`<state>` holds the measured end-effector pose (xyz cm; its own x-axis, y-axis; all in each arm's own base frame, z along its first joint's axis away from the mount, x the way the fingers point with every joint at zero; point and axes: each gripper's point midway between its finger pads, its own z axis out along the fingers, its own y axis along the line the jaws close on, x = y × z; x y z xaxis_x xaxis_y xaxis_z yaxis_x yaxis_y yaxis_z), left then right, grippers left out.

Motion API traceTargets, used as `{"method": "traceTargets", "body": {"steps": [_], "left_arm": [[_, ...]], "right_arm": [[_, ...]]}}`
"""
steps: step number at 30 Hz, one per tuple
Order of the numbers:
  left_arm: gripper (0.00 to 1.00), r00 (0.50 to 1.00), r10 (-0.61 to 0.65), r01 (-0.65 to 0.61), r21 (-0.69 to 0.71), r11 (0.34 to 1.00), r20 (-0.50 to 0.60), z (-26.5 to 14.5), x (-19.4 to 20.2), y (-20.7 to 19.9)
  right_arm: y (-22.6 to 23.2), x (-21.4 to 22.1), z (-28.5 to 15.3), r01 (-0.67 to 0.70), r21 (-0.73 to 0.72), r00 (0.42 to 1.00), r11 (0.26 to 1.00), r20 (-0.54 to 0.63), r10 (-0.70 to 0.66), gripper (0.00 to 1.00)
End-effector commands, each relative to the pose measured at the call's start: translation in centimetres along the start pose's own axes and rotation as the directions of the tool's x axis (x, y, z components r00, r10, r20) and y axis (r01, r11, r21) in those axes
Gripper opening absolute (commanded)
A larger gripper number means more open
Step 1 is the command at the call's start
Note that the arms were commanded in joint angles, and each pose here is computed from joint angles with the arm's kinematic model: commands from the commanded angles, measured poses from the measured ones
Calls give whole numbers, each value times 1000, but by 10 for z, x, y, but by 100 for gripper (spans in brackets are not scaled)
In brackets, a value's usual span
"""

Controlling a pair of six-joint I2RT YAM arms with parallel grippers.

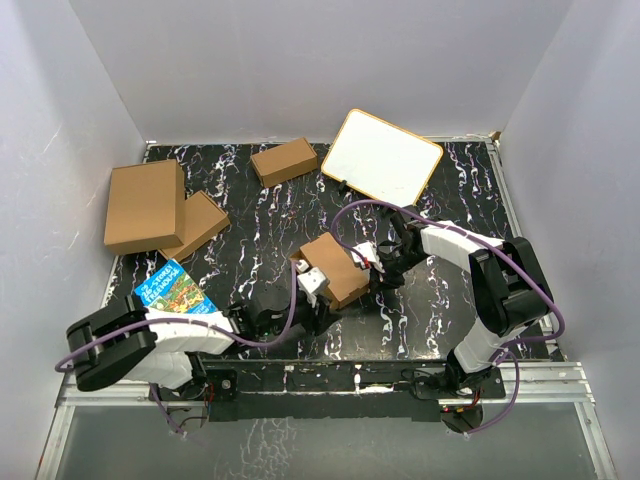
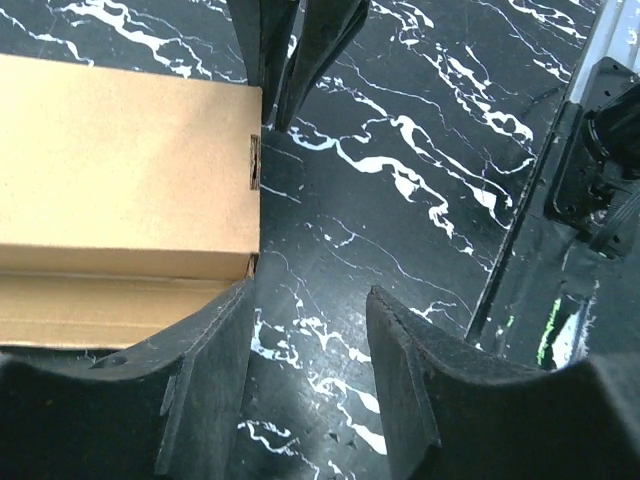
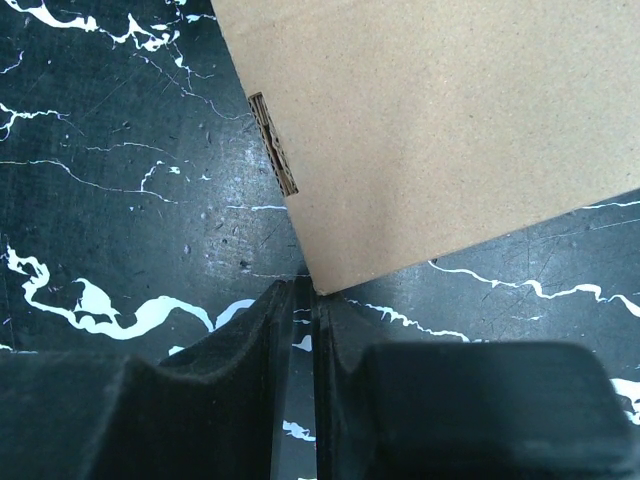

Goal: Fold the paper box

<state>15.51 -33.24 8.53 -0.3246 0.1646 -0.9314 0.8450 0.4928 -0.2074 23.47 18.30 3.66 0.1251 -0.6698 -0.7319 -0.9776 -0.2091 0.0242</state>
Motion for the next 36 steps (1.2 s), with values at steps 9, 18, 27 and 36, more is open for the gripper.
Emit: {"method": "traceTargets", "body": {"steps": [9, 18, 27, 36], "left_arm": [[39, 988, -99, 112, 112, 987, -120, -26, 31, -11], [33, 960, -200, 213, 45, 976, -195, 4, 49, 13], [3, 970, -197, 212, 99, 972, -144, 28, 29, 7], [0, 966, -242, 241, -30, 970, -88, 28, -2, 24]], "right_arm": [[-10, -17, -3, 44, 31, 997, 999, 56, -46, 19], [-9, -18, -2, 44, 26, 997, 999, 64, -46, 19], [-1, -19, 7, 54, -13, 997, 998, 62, -53, 14], [7, -25, 8, 74, -37, 994, 997, 88, -71, 10]]}}
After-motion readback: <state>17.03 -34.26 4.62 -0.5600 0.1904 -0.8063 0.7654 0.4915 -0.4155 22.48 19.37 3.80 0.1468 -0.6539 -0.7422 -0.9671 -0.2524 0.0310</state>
